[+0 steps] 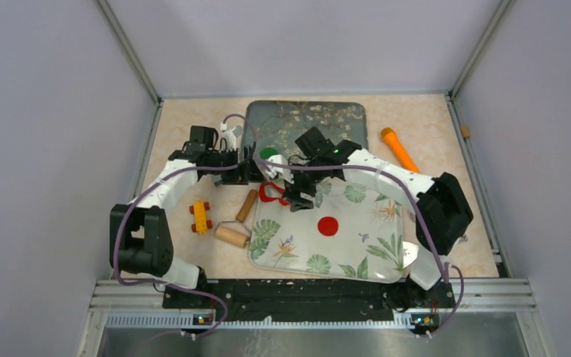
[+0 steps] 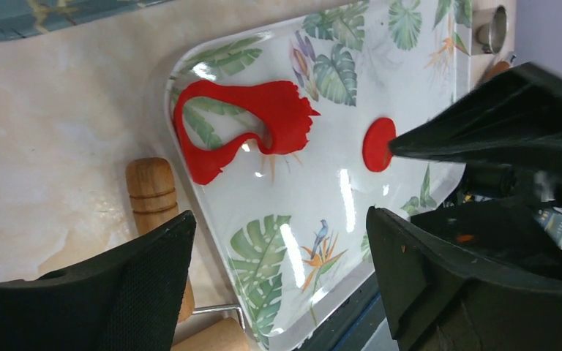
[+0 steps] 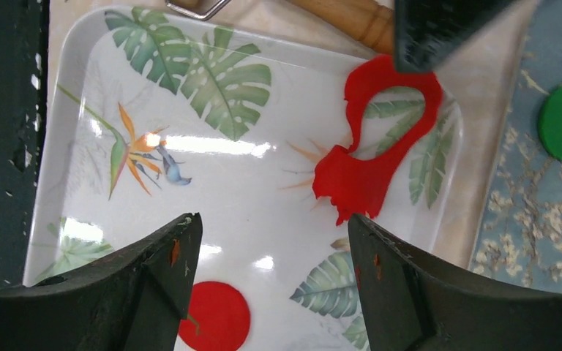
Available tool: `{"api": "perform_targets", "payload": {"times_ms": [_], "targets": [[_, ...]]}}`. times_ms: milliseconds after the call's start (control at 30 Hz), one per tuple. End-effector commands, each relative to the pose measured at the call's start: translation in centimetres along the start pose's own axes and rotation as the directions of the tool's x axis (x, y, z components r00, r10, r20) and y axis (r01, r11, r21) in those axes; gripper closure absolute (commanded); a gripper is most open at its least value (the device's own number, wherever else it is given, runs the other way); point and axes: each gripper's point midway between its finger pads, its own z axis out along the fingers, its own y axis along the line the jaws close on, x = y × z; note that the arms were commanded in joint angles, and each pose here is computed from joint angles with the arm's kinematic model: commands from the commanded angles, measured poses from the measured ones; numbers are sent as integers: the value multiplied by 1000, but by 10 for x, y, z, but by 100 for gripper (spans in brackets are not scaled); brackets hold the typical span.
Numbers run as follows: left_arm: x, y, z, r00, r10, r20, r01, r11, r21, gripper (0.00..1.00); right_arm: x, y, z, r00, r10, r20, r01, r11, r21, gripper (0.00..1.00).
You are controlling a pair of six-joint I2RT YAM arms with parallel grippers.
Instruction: Roll out the dumpling wrappers from the dough
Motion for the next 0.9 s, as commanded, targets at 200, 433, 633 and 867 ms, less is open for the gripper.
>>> {"api": "perform_targets", "payload": {"times_ms": [200,433,633,867], "targets": [[-55,1,-10,978,160,132,-143,982,-124,13,87,-21,-148,918,393,61,-393,874,287,35],[-64,-55,-6,939,317,131,-324,945,34,17,193,66,-216,789,599,-134,-549,787,281,45],[-53,-91,0,851,507,138,-521,849,87,15,261,139,-252,809,413,-418,-321,907,274,40],[-52,-94,10,882,456,120,-468,875,122,15,306,162,-223,821,267,-505,-214,963,163,38]]}}
